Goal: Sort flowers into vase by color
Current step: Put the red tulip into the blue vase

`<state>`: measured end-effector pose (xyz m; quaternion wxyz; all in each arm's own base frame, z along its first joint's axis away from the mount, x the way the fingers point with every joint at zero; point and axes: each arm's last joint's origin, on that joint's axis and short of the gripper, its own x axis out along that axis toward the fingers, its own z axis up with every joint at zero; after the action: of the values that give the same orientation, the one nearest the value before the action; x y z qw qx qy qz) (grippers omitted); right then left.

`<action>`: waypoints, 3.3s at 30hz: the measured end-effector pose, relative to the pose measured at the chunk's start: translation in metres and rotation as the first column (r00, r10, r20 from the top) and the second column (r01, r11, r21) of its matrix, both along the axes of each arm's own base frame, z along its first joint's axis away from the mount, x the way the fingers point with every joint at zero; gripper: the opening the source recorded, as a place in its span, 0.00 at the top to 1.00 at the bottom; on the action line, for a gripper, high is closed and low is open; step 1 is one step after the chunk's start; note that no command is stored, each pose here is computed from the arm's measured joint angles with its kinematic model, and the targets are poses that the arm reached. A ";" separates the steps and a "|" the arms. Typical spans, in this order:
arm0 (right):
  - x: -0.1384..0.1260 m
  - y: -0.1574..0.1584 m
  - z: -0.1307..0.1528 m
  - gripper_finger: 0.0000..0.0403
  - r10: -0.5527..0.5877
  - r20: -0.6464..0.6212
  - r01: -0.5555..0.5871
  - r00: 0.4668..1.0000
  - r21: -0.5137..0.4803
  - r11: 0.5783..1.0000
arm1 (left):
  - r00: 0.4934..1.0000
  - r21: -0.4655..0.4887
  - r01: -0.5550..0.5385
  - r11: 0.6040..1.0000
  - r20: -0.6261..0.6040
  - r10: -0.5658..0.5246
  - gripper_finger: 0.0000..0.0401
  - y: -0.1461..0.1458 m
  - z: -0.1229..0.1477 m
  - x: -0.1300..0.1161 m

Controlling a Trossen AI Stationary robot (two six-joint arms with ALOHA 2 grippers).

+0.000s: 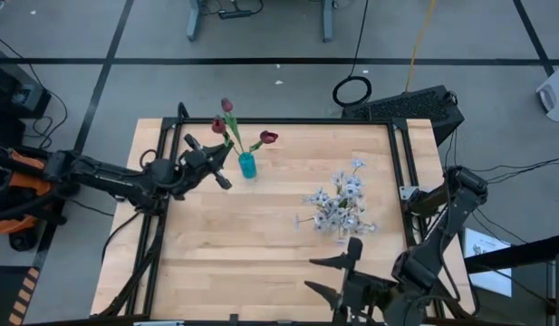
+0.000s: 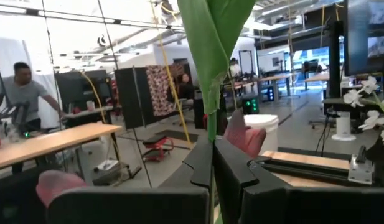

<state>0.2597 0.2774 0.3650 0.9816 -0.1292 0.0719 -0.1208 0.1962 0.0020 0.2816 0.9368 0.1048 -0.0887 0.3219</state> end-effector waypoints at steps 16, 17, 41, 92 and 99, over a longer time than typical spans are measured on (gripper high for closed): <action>0.016 -0.015 0.000 0.47 -0.052 -0.004 0.052 0.999 -0.004 0.999 | 1.000 -0.017 -0.027 0.999 0.013 0.027 0.98 0.010 -0.025 0.013; 0.016 -0.016 0.000 0.47 -0.055 -0.004 0.055 0.998 -0.003 0.998 | 0.999 -0.016 -0.034 0.999 0.008 0.034 0.98 0.011 -0.027 0.015; 0.018 -0.018 0.000 0.47 -0.059 -0.006 0.059 0.998 -0.004 0.998 | 0.992 -0.020 -0.112 0.993 -0.057 0.111 0.98 0.026 -0.049 0.032; 0.018 -0.018 -0.003 0.47 -0.059 -0.020 0.059 0.998 0.001 0.998 | 0.978 -0.108 -0.120 0.987 -0.183 0.099 0.73 0.019 -0.068 0.035; 0.018 -0.018 -0.003 0.47 -0.060 -0.020 0.060 0.998 0.007 0.998 | 0.934 -0.075 -0.207 0.975 -0.312 0.174 0.73 0.013 -0.077 0.031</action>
<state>0.2773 0.2590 0.3617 0.9773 -0.1243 0.0859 -0.1485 0.2276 0.0154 0.2043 0.9078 0.1107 0.0840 0.3957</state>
